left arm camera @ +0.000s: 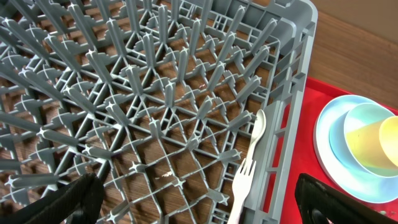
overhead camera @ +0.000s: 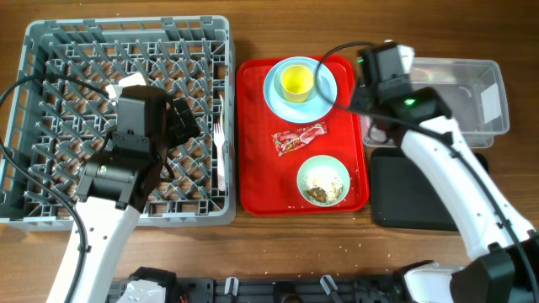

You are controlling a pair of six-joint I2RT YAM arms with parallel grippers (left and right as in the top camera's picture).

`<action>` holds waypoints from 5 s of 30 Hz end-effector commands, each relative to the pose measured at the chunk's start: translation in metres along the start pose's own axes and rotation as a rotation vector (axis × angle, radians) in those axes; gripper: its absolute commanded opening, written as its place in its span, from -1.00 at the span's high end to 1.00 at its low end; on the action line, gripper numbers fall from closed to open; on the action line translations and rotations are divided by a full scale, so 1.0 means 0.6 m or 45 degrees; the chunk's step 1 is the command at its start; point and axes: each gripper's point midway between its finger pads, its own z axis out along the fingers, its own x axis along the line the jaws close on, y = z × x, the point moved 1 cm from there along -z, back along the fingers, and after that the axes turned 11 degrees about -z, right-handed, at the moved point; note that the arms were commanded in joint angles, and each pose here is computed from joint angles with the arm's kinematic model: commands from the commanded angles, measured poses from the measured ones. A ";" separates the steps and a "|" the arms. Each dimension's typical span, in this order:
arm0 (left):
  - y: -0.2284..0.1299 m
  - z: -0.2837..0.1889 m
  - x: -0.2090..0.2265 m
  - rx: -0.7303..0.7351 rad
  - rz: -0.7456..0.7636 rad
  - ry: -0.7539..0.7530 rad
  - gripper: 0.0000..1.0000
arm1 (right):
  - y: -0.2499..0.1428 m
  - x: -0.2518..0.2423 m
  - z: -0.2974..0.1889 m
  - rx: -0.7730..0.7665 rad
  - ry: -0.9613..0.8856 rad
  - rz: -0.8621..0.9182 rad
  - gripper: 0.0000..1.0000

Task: Sort waste into correct bins and load items into the dishwasher rack
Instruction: 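Carry the tissue right and drop it into the clear bin, then move the right gripper down onto the red strawberry cake wrapper, then close the right gripper on the red wrapper and lift it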

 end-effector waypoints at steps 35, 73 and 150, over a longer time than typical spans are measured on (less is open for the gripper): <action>0.006 0.001 0.004 -0.017 -0.019 0.016 -1.00 | -0.103 0.275 -0.098 0.332 0.776 0.000 -0.46; 0.006 0.001 0.004 -0.017 -0.019 0.016 -1.00 | -0.187 0.269 0.117 0.307 0.046 0.285 -0.53; 0.006 0.001 0.004 -0.017 -0.019 0.016 -1.00 | -0.131 0.204 0.109 0.276 0.064 0.103 0.04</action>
